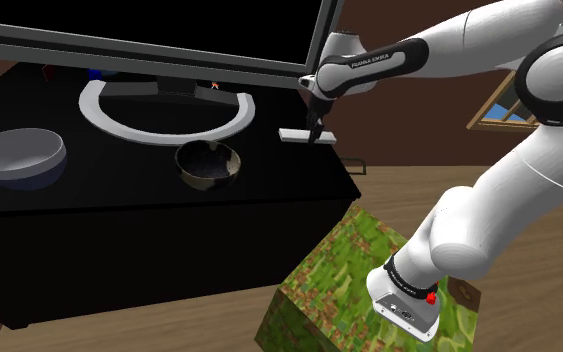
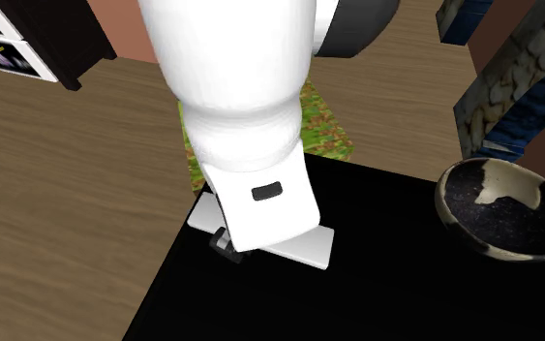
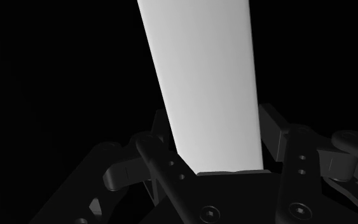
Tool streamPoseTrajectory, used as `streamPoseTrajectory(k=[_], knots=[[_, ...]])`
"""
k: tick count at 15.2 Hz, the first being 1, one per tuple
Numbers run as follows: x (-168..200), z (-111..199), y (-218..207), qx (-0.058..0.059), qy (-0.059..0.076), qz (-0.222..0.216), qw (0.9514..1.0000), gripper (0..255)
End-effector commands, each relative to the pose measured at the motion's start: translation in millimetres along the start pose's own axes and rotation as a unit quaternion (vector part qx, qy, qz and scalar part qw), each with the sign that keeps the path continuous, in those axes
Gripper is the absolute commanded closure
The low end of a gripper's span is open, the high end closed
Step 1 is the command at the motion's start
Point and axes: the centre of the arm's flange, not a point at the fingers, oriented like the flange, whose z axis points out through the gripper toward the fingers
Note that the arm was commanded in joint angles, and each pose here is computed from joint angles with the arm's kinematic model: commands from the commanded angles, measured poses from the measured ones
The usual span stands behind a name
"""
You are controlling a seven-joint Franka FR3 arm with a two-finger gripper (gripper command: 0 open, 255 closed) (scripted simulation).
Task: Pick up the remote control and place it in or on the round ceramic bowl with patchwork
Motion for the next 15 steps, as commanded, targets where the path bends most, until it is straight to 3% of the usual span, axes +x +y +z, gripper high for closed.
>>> streamPoseTrajectory(k=[1,15], knots=[[0.2,-10.4,0.3,0.0,0.0,0.0,1.0,255],[0.3,-84.3,1.8,0.0,0.0,0.0,1.0,255]])
